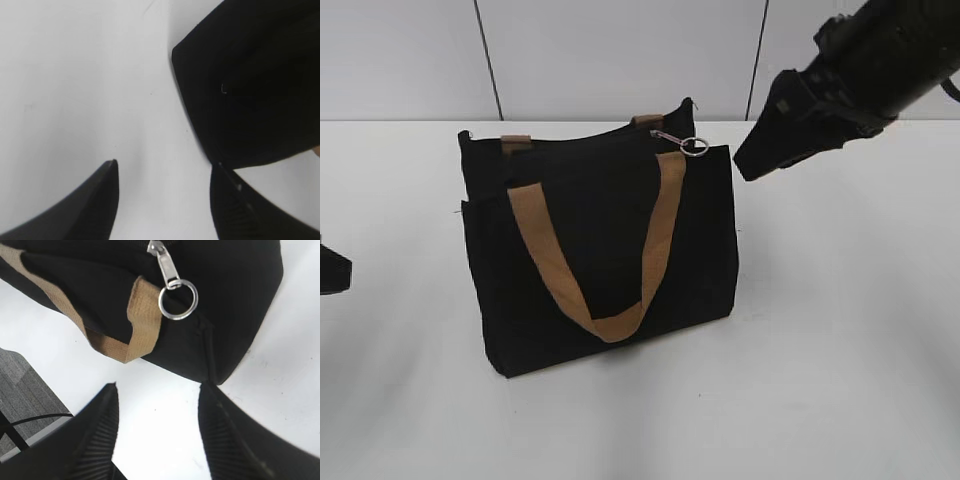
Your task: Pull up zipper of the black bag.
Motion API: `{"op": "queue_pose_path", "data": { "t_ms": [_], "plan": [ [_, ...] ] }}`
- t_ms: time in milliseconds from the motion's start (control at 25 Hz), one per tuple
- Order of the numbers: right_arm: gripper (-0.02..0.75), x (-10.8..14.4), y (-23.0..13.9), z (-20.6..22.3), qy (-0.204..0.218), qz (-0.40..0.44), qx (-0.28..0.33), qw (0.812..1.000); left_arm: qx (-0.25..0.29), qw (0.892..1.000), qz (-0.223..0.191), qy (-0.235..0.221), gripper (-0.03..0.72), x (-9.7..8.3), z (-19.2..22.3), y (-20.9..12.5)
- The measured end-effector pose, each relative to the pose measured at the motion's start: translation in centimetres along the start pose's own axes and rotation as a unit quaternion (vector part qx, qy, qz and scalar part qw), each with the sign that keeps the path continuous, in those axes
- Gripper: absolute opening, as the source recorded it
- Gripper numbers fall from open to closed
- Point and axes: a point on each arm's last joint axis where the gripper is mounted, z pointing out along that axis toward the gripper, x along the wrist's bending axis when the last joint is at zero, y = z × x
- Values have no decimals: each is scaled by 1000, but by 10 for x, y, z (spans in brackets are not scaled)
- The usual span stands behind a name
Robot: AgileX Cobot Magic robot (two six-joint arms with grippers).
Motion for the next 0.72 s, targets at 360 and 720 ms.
{"op": "queue_pose_path", "data": {
  "t_ms": [360,720],
  "plan": [
    [401,22,-50,-25,-34,4,-38,999,-33,999,26,4,437,6,-59,-22],
    [401,52,-108,-56,-55,2,-90,994,-53,997,55,1,437,11,-91,-43]
  ]
}}
